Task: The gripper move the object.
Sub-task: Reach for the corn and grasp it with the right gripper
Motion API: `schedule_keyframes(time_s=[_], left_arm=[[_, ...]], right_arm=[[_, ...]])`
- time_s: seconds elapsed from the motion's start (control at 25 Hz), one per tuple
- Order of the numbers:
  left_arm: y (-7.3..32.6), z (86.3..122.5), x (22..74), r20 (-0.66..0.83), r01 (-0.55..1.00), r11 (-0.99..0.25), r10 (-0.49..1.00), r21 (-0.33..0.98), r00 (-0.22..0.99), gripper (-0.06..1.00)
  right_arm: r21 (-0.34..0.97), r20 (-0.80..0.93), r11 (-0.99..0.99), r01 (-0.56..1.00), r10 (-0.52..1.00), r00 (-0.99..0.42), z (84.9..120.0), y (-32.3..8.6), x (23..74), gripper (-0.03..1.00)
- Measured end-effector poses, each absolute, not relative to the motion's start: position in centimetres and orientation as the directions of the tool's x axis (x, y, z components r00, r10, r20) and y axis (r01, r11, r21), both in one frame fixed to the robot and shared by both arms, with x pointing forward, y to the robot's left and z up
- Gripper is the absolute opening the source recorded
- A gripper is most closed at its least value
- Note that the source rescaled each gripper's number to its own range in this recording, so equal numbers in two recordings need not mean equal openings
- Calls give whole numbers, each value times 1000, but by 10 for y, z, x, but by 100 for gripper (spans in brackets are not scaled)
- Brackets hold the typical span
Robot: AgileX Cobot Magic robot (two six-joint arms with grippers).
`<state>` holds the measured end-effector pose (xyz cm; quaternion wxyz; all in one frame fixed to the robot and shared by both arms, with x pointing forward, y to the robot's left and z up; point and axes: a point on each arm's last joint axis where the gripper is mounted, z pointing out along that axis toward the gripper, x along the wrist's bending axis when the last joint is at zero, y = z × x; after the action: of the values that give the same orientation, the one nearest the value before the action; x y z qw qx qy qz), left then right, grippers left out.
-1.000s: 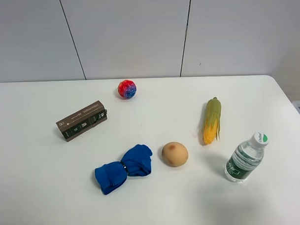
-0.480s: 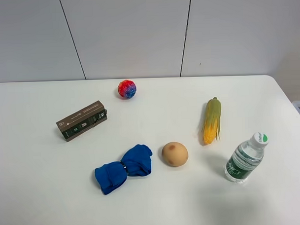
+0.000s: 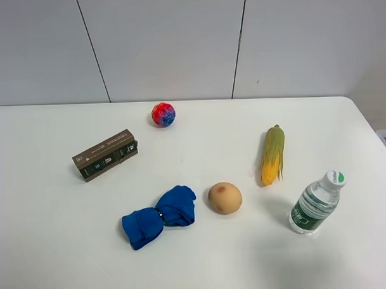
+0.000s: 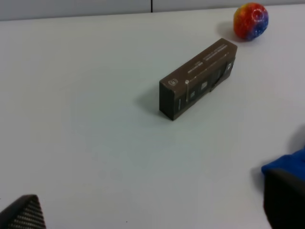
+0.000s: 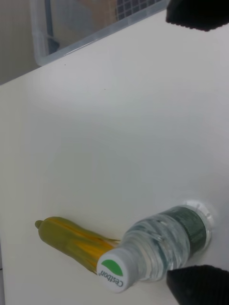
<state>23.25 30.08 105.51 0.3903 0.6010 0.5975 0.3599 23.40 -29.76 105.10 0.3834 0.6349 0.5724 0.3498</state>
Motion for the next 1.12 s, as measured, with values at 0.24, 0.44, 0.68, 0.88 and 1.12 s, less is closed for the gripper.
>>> schedule_keyframes(time_s=[0.24,0.44,0.68,0.88,1.12], left_arm=[[301,1055,232,-34,437,19,999,899,27,100],[301,1055,232,-34,437,19,999,899,27,100],[301,1055,232,-34,437,19,999,899,27,100],[301,1055,232,-34,437,19,999,899,27,100],[301,1055,232,-34,437,19,999,899,27,100]], right_arm=[[887,24,-72,456,994,110,1051,-298,234,100],[910,48,-93,405,992,119,1081,-297,228,100],[889,61,-112,445,990,128,1153,-299,247,100],[846,85,-150,512,985,148,1209,-303,288,100],[808,103,-181,560,980,169,1246,-310,358,100]])
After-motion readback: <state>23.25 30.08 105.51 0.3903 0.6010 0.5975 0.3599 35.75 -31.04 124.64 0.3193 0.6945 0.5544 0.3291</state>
